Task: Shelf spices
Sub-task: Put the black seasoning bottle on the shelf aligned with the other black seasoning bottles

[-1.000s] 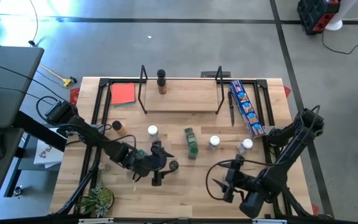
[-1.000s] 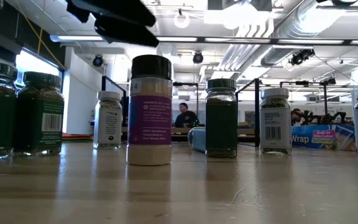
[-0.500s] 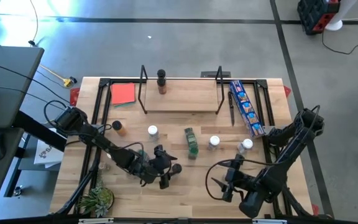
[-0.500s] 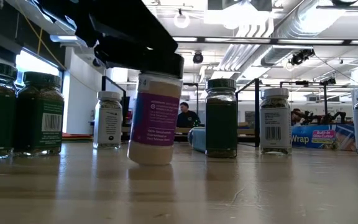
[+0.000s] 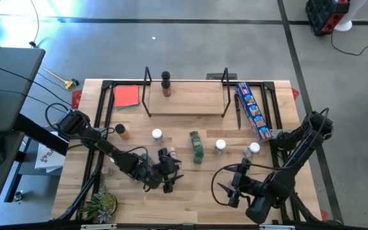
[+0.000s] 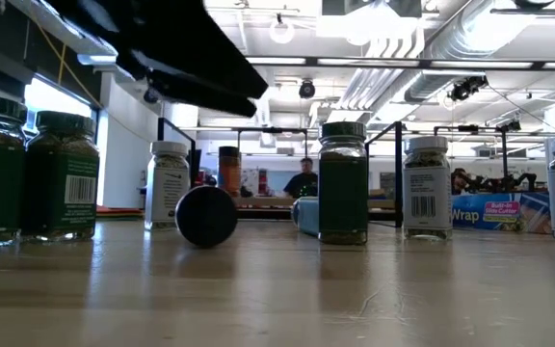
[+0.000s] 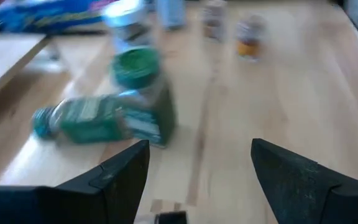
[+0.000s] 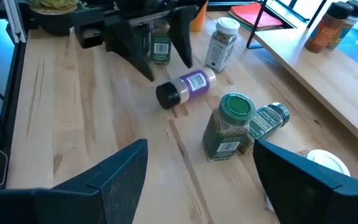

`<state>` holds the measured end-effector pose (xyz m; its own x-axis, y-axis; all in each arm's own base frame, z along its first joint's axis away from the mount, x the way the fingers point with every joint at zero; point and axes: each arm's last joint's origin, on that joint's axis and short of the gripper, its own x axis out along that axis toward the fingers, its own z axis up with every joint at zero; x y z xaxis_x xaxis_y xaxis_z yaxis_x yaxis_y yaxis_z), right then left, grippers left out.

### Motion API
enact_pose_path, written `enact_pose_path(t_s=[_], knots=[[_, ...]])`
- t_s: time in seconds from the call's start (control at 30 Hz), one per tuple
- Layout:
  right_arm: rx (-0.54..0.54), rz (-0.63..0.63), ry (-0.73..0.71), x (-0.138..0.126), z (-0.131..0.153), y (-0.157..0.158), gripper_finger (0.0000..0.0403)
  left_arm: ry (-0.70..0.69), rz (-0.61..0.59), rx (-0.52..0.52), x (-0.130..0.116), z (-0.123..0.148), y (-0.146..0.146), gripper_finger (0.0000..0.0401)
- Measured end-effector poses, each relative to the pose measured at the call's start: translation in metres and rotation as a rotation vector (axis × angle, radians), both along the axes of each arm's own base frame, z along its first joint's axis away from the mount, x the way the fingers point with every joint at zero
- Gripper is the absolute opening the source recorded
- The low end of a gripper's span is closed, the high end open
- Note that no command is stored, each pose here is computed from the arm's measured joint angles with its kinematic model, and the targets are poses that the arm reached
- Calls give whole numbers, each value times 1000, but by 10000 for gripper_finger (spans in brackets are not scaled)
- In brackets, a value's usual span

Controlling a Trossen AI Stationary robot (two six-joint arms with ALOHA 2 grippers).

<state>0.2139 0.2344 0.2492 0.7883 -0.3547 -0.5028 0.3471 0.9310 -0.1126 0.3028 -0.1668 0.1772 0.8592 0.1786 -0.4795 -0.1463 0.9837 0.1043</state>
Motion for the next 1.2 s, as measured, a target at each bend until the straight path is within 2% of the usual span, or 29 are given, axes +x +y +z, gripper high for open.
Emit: enact_pose_path(t_s=[0.1,0.2,0.3,0.43,0.5,0.6,0.7,0.77,1.07,1.2], knots=[[0,0,0,0,0,0,287,118,-231,172,-2,6,-5,278],[-1,-5,-1,1,0,-1,287,258,-372,302,5,21,-5,278],[7,-12,-8,3,0,-2,287,426,-488,362,19,33,4,278],[13,-16,-15,6,1,-3,287,633,-634,387,34,36,17,277],[17,-19,-12,7,1,-3,287,700,-712,414,42,31,19,277],[15,-16,-9,7,1,-4,287,776,-817,522,51,12,19,277],[14,-6,1,7,1,-3,287,808,-836,643,60,0,20,277],[21,-2,9,7,0,-3,287,836,-825,683,65,-8,22,277],[23,3,15,7,0,-3,287,907,-806,676,75,-31,31,274],[25,2,14,7,0,-3,287,907,-792,659,76,-31,34,239]])
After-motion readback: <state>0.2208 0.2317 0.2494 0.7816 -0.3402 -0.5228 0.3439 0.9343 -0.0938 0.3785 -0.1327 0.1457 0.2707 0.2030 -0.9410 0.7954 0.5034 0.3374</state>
